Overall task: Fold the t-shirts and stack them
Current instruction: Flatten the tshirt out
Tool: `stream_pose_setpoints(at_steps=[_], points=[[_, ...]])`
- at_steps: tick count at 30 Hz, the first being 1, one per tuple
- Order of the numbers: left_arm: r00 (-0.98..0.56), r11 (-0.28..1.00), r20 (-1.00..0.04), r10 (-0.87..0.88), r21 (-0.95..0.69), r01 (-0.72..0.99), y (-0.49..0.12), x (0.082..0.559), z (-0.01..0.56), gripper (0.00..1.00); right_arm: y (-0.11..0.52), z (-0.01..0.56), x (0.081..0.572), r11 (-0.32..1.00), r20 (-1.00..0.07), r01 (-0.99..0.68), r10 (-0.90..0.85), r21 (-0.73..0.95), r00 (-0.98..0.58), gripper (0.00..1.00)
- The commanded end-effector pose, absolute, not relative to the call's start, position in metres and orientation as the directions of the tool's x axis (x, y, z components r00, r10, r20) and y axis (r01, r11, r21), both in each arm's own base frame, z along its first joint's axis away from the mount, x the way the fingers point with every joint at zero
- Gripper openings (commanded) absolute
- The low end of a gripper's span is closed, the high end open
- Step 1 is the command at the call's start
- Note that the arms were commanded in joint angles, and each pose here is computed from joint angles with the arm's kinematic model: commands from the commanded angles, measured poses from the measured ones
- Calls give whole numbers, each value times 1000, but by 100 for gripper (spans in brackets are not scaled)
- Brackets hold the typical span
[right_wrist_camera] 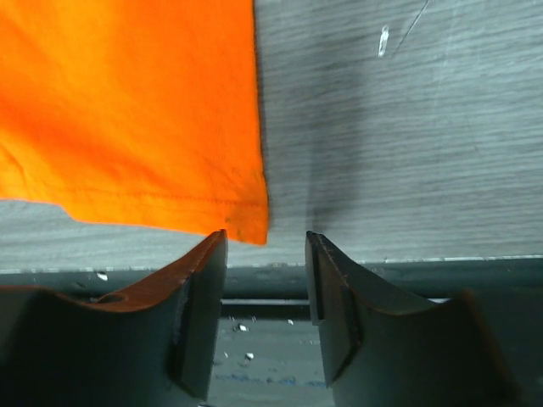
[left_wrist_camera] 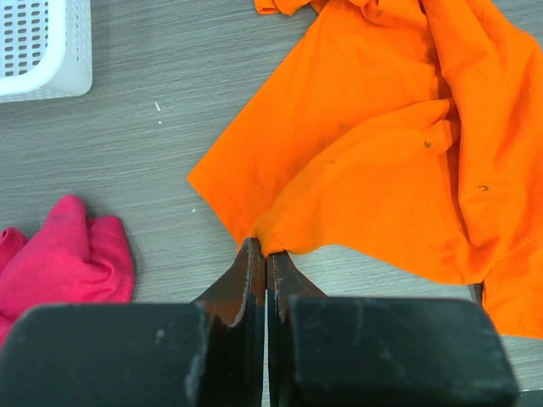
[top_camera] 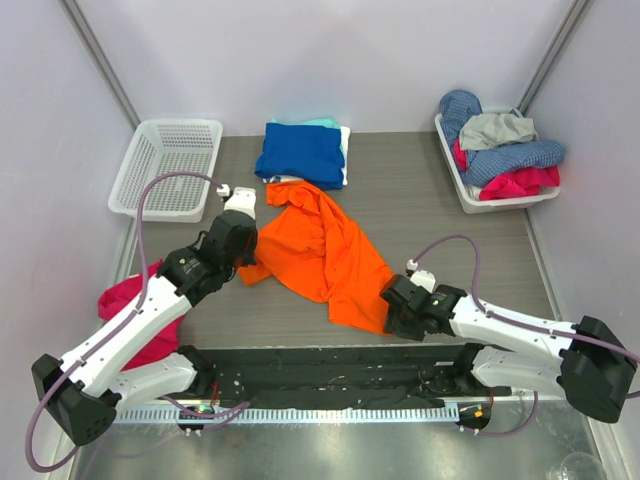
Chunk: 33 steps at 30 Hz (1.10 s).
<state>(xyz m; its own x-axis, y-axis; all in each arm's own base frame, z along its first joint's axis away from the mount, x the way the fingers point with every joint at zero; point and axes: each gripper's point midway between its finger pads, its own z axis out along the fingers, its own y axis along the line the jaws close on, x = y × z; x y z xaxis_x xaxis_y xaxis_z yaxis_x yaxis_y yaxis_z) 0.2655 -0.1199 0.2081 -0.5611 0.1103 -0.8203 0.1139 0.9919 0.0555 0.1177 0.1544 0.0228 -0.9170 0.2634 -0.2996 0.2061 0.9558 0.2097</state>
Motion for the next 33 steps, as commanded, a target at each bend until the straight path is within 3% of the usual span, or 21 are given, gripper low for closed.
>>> stream_pose_setpoints(at_steps=[1, 13, 16, 20, 24, 29, 33], points=[[-531, 994, -845, 61, 1, 113, -122, 265, 218, 0, 161, 22, 136, 937, -361, 247, 325, 245, -874, 47], [-529, 994, -847, 57, -1, 109, -118, 260, 216, 0, 162, 7, 137, 945, -357, 249, 312, 213, -881, 36], [-531, 994, -846, 57, -2, 109, -117, 259, 215, 0, 160, 4, 136, 945, -352, 252, 312, 206, -882, 27], [-532, 994, -845, 57, 0, 106, -116, 257, 214, 0, 158, 1, 134, 946, -349, 252, 311, 205, -884, 1], [-537, 995, -842, 54, 0, 100, -113, 255, 211, 0, 159, 9, 136, 940, -364, 253, 323, 227, -874, 1], [-517, 996, -855, 41, -8, 92, -110, 253, 234, 0, 162, 65, 157, 932, -472, 209, 334, 298, -816, 1], [-459, 994, -889, 2, -47, 95, -109, 253, 284, 0, 162, 162, 188, 916, -624, 149, 366, 373, -691, 1]])
